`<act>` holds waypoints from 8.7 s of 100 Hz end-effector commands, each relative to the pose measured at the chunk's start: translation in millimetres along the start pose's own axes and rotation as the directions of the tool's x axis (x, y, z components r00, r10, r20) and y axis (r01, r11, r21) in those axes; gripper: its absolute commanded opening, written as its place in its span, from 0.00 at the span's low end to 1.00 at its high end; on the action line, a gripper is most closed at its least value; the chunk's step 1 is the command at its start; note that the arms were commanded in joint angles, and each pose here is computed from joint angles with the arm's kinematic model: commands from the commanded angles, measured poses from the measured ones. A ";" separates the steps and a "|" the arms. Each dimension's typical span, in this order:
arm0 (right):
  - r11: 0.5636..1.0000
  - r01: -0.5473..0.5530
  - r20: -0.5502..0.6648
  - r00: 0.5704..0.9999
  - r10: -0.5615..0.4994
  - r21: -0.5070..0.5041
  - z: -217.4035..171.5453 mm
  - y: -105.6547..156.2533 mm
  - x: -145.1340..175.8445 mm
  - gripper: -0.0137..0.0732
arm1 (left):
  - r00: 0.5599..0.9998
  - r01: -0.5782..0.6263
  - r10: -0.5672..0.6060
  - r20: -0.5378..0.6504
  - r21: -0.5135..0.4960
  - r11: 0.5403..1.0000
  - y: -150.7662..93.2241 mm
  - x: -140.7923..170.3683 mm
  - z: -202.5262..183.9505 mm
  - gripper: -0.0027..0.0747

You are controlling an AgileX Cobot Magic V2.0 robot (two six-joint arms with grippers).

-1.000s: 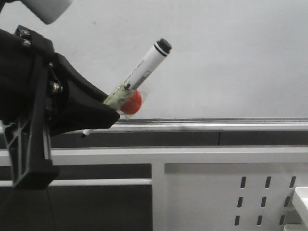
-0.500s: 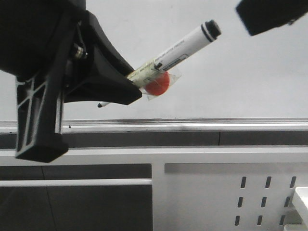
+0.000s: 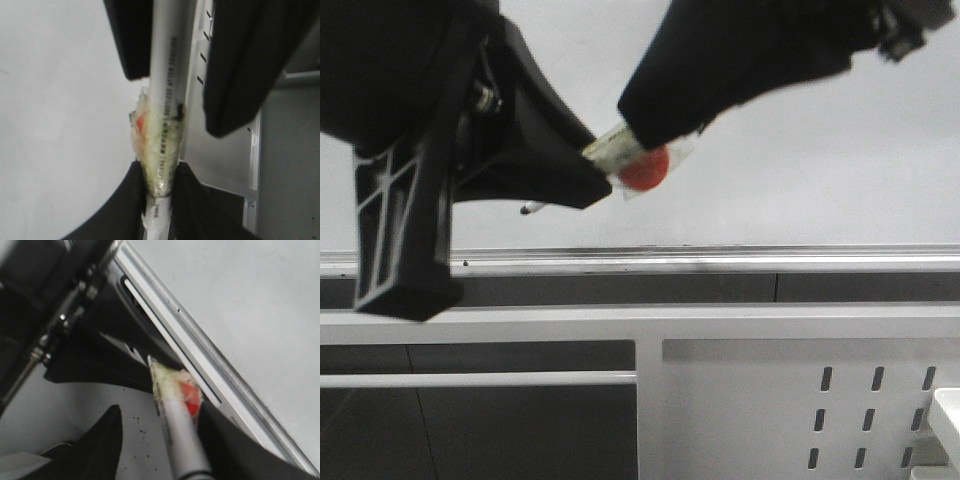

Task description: Write number 1 on whiteboard

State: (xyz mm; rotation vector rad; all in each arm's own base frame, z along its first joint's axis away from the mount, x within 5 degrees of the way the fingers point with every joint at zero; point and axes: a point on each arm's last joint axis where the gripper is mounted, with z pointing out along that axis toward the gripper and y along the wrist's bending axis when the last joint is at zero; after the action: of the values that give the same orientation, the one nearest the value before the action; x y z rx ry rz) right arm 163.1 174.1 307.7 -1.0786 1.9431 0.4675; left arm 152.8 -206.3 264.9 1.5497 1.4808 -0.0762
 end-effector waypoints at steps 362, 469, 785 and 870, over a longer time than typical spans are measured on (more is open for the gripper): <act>0.920 -0.154 0.425 0.905 -0.015 0.361 -62.5 -38.6 24.2 0.08 | 0.456 0.859 -0.455 0.765 -0.243 0.451 -2.4 94.5 -138.8 0.01; 0.996 -0.023 0.025 0.999 0.021 0.081 -34.2 -14.8 -23.8 0.08 | 0.808 0.351 -0.203 0.553 -0.175 0.920 -23.2 66.3 -106.0 0.26; 0.992 -0.026 -0.097 0.995 0.038 0.124 -114.0 -0.4 -35.3 0.08 | 0.397 0.866 -0.671 0.626 -0.013 0.500 10.6 107.6 3.5 0.01; 0.992 -0.026 -0.092 0.995 0.037 0.124 -114.0 -0.5 -35.7 0.08 | 0.332 0.898 -0.646 0.688 -0.020 0.440 16.5 115.7 25.2 0.01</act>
State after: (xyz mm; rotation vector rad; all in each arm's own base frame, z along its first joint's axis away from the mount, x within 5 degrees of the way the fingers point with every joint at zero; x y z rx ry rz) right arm 117.8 119.3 385.2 -1.0536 2.1455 0.2896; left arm 200.9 -134.9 156.1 0.3488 1.7317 -0.6885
